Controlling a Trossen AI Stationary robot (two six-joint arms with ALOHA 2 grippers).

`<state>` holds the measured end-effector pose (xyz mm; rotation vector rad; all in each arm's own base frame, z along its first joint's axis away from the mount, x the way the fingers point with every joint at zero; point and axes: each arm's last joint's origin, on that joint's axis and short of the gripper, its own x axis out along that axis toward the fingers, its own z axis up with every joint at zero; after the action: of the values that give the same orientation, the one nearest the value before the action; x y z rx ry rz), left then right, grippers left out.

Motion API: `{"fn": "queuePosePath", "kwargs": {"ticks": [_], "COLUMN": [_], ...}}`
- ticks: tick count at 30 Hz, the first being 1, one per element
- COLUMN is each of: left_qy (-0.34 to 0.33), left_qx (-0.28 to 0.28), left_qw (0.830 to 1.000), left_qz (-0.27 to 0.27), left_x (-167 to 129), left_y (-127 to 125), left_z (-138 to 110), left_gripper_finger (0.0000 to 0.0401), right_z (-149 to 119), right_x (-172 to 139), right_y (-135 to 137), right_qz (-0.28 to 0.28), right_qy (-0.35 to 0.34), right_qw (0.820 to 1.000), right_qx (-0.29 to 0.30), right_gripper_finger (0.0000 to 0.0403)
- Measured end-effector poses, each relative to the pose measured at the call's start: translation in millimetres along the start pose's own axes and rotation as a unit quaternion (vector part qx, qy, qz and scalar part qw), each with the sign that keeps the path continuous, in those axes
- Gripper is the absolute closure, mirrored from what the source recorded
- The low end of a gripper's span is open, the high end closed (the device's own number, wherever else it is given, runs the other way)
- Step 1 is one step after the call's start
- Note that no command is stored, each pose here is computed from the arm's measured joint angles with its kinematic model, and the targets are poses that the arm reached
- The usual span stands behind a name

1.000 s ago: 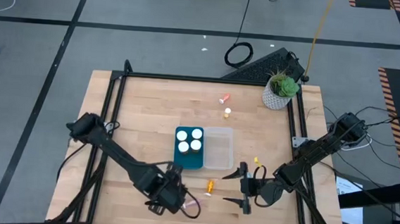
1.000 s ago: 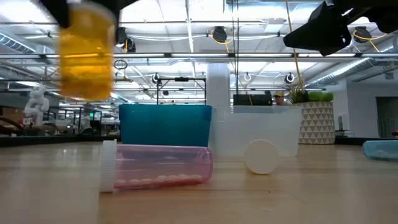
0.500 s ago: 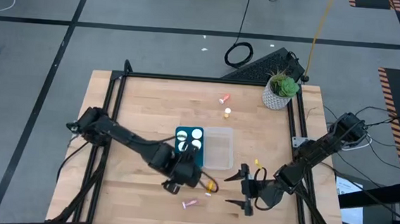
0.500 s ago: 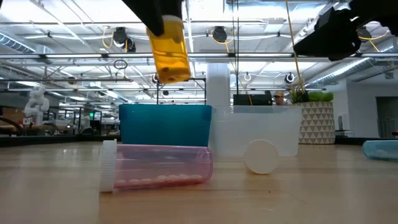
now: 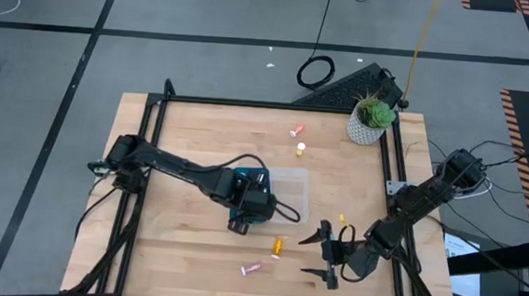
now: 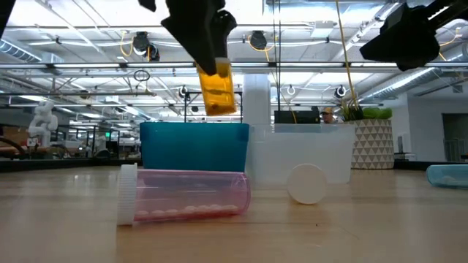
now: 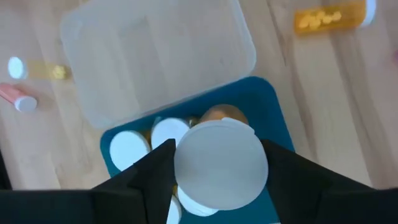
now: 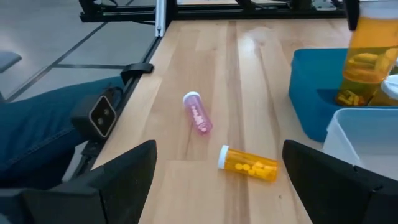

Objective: Pick and place medicine bottles into bin by pill shape (circle, oval)
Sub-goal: Put the large orange pill bottle into the blue transparent bin, then put the small pink pill bottle into the transparent bin

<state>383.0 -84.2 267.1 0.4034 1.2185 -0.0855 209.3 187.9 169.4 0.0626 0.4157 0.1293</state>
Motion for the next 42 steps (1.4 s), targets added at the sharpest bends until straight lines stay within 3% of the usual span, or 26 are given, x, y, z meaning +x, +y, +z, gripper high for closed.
{"fn": "queuePosePath", "kwargs": {"ticks": [10, 20, 27, 35, 42], "left_qy": [-0.007, -0.007, -0.015, -0.026, -0.05], "left_qx": [0.007, 0.008, 0.005, 0.0, -0.053], "left_qw": [1.0, 1.0, 1.0, 1.0, 0.997], "left_qz": [-0.001, 0.0, 0.004, 0.004, 0.028], "left_x": [28.3, 44.9, 52.3, 49.4, 6.4], "left_y": [-7.6, -11.3, -12.6, -13.4, -28.5], "left_z": [-8.3, -16.1, -18.5, -14.8, -6.6], "left_gripper_finger": [0.0164, 0.0178, 0.0145, 0.0108, 0.0105], "right_z": [0.4, 0.3, 0.4, 0.4, 0.8], "right_x": [-2.3, -2.3, -2.2, -2.3, -2.3], "right_y": [3.3, 3.3, 3.3, 3.3, 3.5], "right_qz": [-0.004, -0.004, -0.004, -0.004, -0.003], "right_qy": [-0.011, -0.011, -0.011, -0.011, -0.013], "right_qw": [1.0, 1.0, 1.0, 1.0, 0.999], "right_qx": [0.01, 0.013, 0.013, 0.013, 0.032], "right_gripper_finger": [0.0062, 0.0062, 0.0062, 0.0062, 0.0062]}}
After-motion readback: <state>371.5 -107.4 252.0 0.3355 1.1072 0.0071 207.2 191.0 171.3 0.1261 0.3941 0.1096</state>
